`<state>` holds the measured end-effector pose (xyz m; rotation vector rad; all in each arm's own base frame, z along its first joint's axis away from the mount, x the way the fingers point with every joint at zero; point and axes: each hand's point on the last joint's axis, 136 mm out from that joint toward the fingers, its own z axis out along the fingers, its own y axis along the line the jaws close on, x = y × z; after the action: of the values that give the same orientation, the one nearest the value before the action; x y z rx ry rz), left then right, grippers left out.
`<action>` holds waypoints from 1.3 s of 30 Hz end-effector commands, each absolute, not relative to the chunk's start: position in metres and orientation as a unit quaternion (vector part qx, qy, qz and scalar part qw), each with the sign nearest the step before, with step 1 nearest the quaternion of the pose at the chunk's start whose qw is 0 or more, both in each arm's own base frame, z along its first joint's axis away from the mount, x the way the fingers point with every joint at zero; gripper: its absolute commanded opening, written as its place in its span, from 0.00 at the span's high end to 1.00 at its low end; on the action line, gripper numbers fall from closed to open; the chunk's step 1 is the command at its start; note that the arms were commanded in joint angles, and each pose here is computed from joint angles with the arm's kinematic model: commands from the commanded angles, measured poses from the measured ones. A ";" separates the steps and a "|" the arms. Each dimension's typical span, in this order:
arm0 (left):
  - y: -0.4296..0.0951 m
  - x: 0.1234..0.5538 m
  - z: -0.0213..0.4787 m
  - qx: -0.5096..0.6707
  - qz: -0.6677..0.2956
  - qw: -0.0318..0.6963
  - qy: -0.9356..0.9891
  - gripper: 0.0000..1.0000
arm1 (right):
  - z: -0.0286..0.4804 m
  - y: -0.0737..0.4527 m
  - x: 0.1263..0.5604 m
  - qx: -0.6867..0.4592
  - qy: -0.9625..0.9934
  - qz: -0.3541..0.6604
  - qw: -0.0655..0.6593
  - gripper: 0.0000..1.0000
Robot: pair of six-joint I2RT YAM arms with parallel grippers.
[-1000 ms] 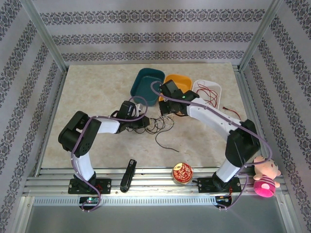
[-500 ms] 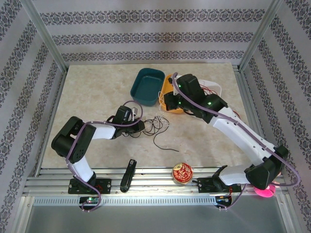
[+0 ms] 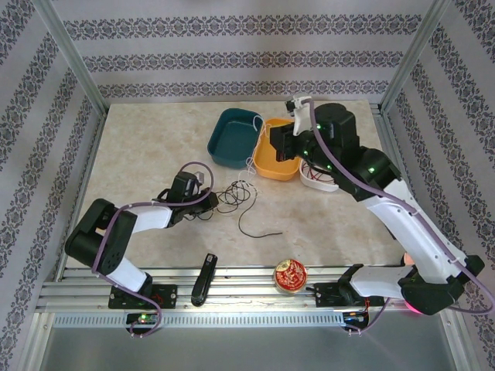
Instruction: Untangle the cables
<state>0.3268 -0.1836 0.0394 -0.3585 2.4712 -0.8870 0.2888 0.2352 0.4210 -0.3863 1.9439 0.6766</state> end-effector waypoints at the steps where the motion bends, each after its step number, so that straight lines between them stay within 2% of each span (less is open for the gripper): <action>1: -0.162 0.320 0.033 -0.159 -0.290 0.243 0.912 1.00 | 0.455 0.221 0.276 -0.168 0.778 0.270 0.541 1.00; 10: -0.132 0.316 0.035 -0.197 -0.270 0.261 0.906 1.00 | 0.500 0.181 0.265 -0.144 0.743 0.222 0.615 1.00; 24: -0.109 0.310 0.045 -0.217 -0.249 0.283 0.901 1.00 | 0.522 0.152 0.273 -0.109 0.730 0.162 0.655 1.00; 31: -0.112 0.311 0.056 -0.201 -0.260 0.297 0.897 1.00 | 0.503 0.155 0.302 -0.093 0.753 0.151 0.634 1.00; 39: -0.116 0.310 0.066 -0.188 -0.274 0.307 0.892 1.00 | 0.465 0.172 0.351 -0.070 0.785 0.218 0.576 1.00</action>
<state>0.3150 -0.1191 0.0660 -0.5215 2.3536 -0.7322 0.3418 0.1566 0.4663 -0.1662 1.8367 0.3909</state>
